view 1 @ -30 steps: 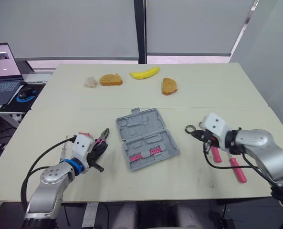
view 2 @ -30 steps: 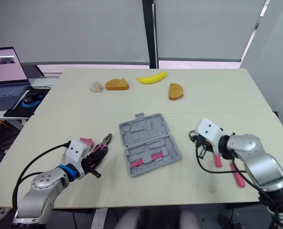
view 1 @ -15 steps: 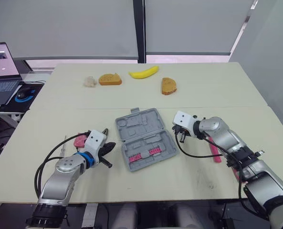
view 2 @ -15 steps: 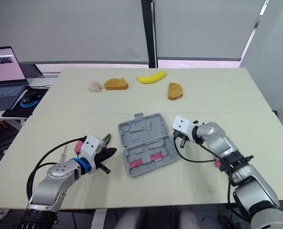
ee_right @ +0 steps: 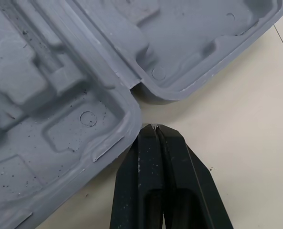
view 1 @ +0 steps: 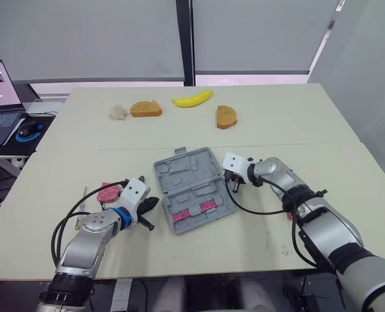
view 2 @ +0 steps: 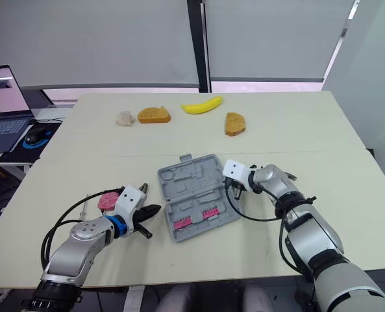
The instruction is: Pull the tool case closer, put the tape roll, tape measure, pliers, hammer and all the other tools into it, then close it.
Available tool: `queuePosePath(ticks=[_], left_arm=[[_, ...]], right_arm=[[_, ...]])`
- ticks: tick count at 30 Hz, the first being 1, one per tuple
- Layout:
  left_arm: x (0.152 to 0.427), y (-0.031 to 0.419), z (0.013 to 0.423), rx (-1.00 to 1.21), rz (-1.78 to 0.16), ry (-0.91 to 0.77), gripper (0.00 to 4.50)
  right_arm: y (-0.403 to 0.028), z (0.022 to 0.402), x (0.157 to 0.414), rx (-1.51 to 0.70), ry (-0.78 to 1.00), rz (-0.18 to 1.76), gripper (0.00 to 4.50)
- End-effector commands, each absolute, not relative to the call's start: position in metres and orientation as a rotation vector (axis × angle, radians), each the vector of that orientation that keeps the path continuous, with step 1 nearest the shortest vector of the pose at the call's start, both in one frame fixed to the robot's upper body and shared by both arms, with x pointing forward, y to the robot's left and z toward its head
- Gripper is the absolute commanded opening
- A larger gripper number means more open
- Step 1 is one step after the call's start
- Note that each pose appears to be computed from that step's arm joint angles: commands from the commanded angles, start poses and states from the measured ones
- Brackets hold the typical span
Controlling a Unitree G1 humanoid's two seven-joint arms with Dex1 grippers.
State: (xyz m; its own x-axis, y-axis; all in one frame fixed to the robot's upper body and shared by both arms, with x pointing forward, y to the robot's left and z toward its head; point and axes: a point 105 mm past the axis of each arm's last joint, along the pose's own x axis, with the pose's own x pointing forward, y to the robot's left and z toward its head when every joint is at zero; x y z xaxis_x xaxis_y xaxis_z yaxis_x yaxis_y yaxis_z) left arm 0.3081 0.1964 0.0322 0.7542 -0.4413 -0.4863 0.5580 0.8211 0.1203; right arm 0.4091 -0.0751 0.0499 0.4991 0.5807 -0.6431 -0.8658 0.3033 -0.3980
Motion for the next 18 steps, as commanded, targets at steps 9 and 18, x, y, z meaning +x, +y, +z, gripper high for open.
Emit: queuePosePath(ticks=[9, 18], left_arm=[[0.324, 0.182, 0.039, 0.324, -0.652, 0.393, 0.0], [0.317, 0.17, 0.04, 0.364, -0.764, 0.388, 0.0]], right_arm=[[-0.057, 0.055, 0.401, -0.767, 0.365, 1.1, 0.01], [-0.065, 0.057, 0.388, -0.718, 0.36, 1.113, 0.01]])
